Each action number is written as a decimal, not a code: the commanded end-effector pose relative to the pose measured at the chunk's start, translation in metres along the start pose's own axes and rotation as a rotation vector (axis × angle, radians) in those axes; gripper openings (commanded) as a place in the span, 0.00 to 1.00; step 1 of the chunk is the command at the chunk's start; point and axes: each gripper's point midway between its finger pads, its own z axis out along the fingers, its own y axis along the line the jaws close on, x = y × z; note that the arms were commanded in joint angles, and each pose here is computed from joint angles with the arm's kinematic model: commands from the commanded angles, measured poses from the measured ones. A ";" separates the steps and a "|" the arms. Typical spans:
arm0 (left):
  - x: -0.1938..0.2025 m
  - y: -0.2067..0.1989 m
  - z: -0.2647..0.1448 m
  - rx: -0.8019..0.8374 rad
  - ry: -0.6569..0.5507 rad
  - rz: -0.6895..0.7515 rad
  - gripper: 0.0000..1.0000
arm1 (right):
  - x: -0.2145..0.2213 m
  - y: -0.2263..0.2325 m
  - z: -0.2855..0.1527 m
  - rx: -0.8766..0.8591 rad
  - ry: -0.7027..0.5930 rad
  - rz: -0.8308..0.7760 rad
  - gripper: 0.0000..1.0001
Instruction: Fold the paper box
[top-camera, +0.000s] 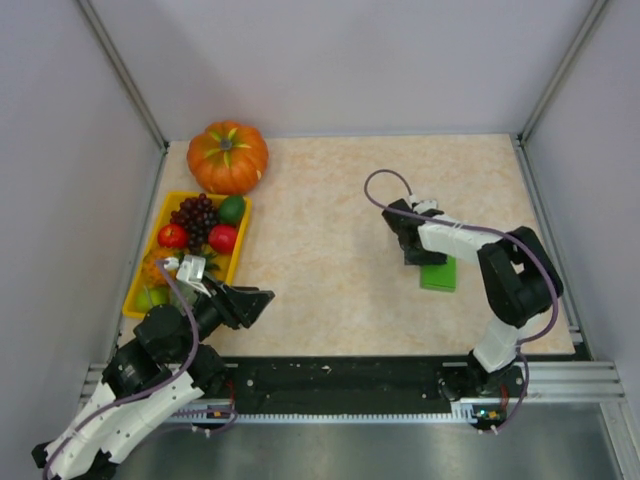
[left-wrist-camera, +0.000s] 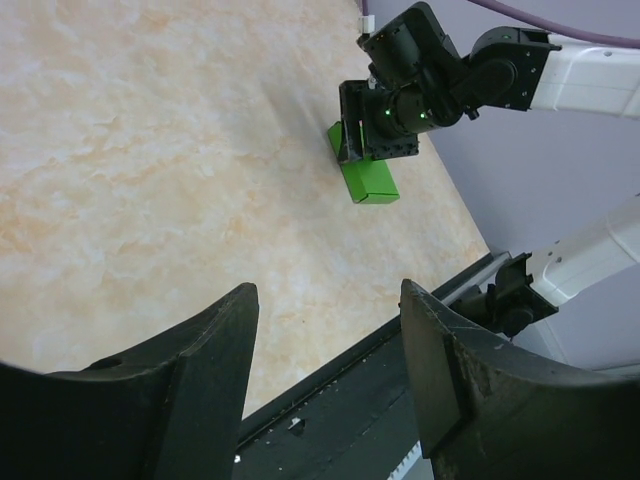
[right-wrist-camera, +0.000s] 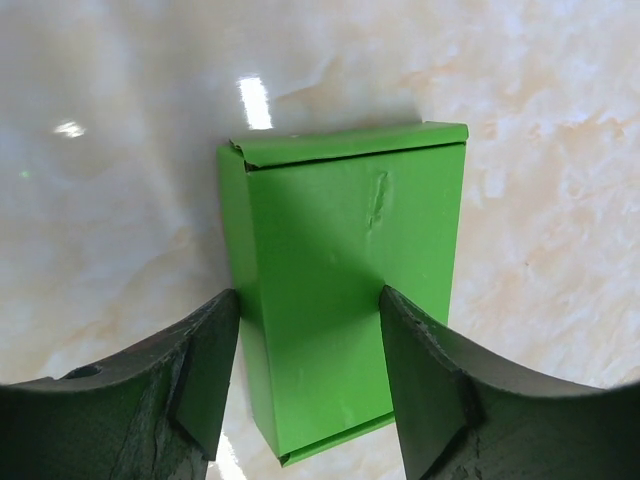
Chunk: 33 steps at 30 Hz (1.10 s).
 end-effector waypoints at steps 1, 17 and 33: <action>-0.010 -0.017 0.004 0.076 -0.029 0.030 0.63 | 0.015 -0.016 0.012 -0.062 0.104 0.079 0.57; -0.008 -0.052 0.009 0.285 -0.046 -0.001 0.63 | -0.004 -0.105 0.050 0.095 0.161 -0.271 0.57; 0.004 -0.074 -0.003 0.417 0.034 0.014 0.63 | 0.015 -0.184 0.081 0.243 0.250 -0.227 0.53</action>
